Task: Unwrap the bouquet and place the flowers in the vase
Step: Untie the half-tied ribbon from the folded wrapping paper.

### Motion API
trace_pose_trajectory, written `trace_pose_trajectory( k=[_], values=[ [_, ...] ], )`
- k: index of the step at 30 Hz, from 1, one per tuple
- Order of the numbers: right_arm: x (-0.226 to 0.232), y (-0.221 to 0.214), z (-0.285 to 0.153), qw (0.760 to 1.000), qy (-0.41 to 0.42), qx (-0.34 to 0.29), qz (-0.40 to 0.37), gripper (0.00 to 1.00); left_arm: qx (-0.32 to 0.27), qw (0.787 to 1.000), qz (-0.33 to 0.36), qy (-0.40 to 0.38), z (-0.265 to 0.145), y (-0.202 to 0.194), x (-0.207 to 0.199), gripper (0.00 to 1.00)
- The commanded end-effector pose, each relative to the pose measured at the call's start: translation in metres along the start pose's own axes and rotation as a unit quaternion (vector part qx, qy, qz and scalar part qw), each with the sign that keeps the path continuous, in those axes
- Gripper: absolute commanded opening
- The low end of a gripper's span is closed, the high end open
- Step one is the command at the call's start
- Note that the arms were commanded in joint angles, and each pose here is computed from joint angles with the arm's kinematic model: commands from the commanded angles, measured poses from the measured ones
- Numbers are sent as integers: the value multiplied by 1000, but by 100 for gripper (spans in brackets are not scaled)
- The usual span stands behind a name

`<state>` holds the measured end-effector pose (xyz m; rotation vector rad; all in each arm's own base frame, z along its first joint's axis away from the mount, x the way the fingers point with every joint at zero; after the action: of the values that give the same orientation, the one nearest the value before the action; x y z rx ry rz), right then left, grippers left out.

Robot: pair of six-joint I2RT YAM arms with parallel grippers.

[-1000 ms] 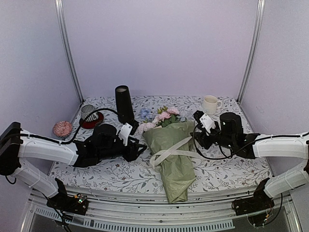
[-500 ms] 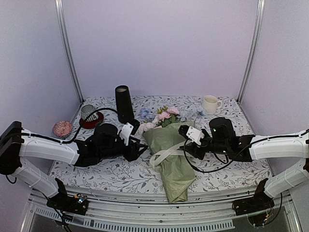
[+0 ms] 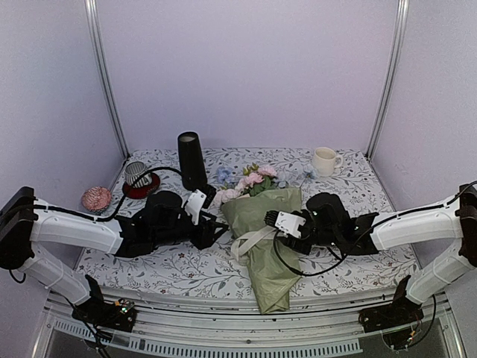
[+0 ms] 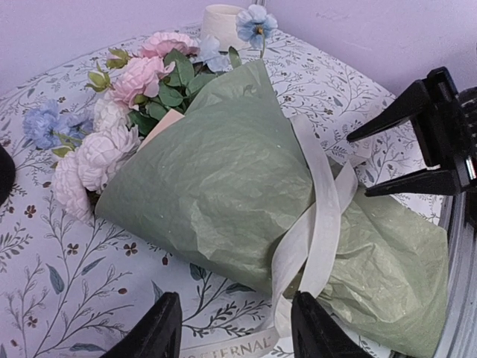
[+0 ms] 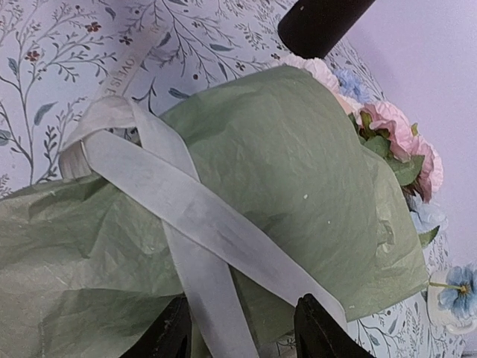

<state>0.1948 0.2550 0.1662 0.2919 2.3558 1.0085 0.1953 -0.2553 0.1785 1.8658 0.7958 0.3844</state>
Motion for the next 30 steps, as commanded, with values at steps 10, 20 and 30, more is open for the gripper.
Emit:
trace_pose_trajectory(
  k=[10, 20, 30],
  values=[
    [4, -1, 13, 998, -28, 39, -35, 49, -7, 1000, -8, 3, -3, -1, 4, 53],
    [2, 12, 19, 999, -39, 24, -31, 49, -6, 1000, -9, 4, -3, -2, 4, 52],
    [4, 20, 10, 999, -1, -4, -38, 50, -9, 1000, -8, 7, -6, -3, 5, 52]
  ],
)
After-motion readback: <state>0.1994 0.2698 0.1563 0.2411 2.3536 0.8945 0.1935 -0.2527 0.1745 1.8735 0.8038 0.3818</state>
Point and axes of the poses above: each gripper's point midway between its finger pads, its own z axis out along the fingers, its own x axis along the line the jaws close on, y = z × x, the point moved 10 cm from there along -z, back along the fingers, and after that the axes turned 4 degrees about z, right-handed, at the moved point
